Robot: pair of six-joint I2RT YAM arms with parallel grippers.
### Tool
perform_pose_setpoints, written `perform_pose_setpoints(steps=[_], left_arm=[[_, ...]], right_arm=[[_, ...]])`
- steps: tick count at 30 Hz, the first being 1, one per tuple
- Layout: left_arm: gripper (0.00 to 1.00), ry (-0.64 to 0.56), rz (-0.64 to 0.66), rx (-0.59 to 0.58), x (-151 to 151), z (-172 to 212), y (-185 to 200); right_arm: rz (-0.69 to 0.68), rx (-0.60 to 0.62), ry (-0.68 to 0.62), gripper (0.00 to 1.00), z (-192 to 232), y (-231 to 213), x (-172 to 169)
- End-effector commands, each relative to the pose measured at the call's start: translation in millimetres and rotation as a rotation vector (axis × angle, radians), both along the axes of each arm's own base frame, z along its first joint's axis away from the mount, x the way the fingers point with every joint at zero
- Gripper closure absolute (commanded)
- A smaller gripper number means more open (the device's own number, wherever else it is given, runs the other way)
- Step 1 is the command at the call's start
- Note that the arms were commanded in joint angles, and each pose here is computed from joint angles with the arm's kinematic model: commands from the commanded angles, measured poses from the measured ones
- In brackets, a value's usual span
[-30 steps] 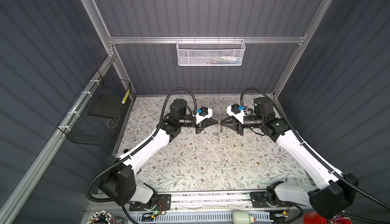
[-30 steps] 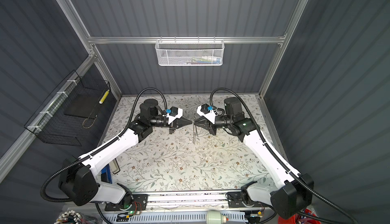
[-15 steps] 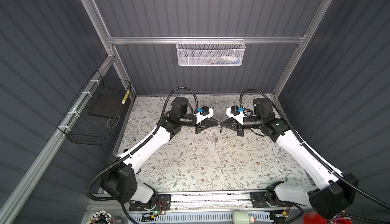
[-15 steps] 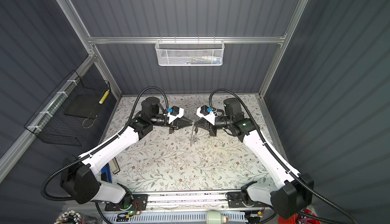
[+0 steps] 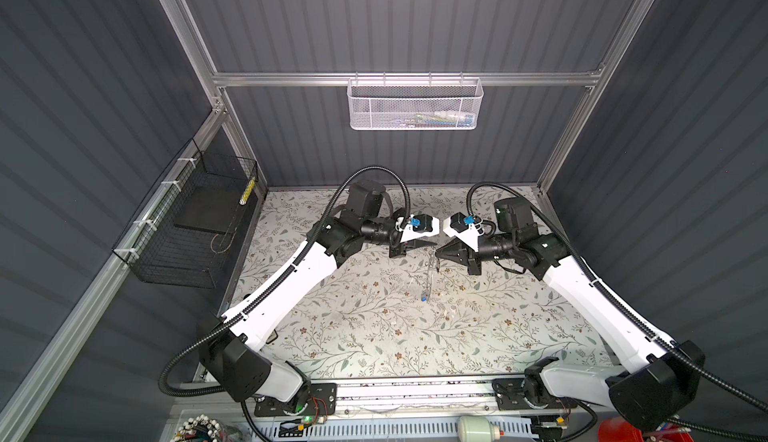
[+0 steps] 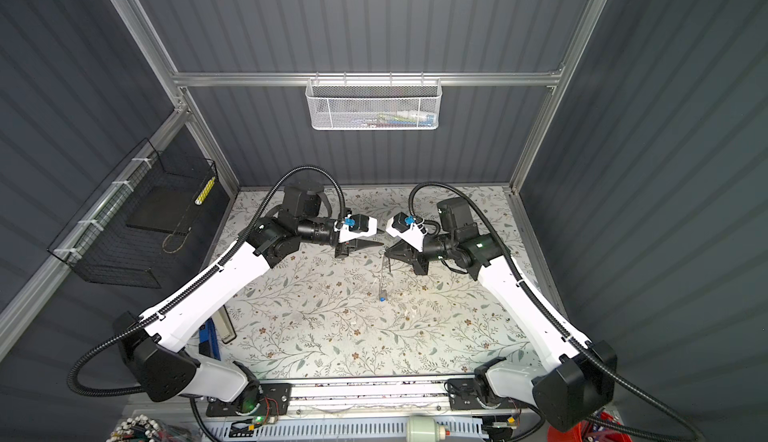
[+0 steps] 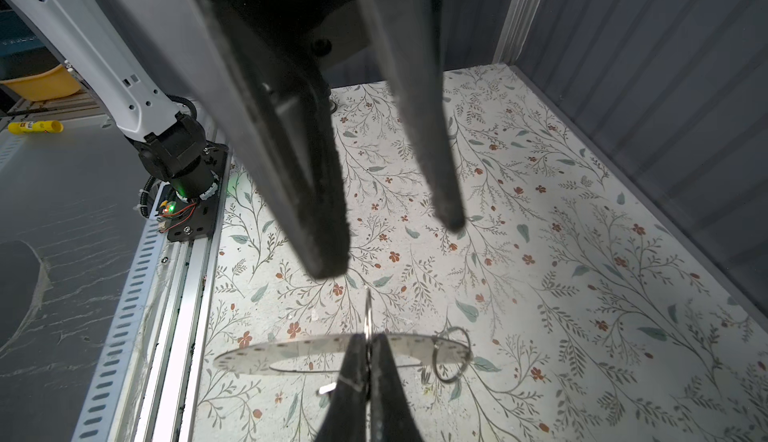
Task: Put the keys on the keyring
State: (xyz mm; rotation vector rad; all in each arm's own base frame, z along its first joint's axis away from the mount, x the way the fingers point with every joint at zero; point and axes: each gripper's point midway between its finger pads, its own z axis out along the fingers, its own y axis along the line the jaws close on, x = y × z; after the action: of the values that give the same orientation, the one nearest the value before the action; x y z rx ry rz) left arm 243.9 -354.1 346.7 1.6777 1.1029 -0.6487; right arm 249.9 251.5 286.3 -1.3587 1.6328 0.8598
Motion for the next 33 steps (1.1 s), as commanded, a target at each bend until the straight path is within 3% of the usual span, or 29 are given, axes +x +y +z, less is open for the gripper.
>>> perform_pose_setpoints(steps=[1, 18, 23, 33], left_arm=[[0.71, 0.009, 0.015, 0.113, 2.7, -22.1, 2.5], [0.77, 0.022, 0.019, 0.259, -5.1, -45.2, -1.4], [0.86, 0.024, 0.013, 0.266, -4.8, -47.5, -5.0], [0.87, 0.021, 0.041, 0.288, 1.2, -52.3, -6.3]], right_arm=[[0.002, 0.005, -0.021, 1.0, 12.0, 0.8, -2.0], [-0.009, -0.009, -0.03, 1.0, 11.7, -0.5, -0.7], [-0.007, -0.017, -0.035, 1.0, 10.0, 0.9, -1.9], [-0.017, -0.02, -0.068, 1.0, 12.4, 0.3, -1.5]])
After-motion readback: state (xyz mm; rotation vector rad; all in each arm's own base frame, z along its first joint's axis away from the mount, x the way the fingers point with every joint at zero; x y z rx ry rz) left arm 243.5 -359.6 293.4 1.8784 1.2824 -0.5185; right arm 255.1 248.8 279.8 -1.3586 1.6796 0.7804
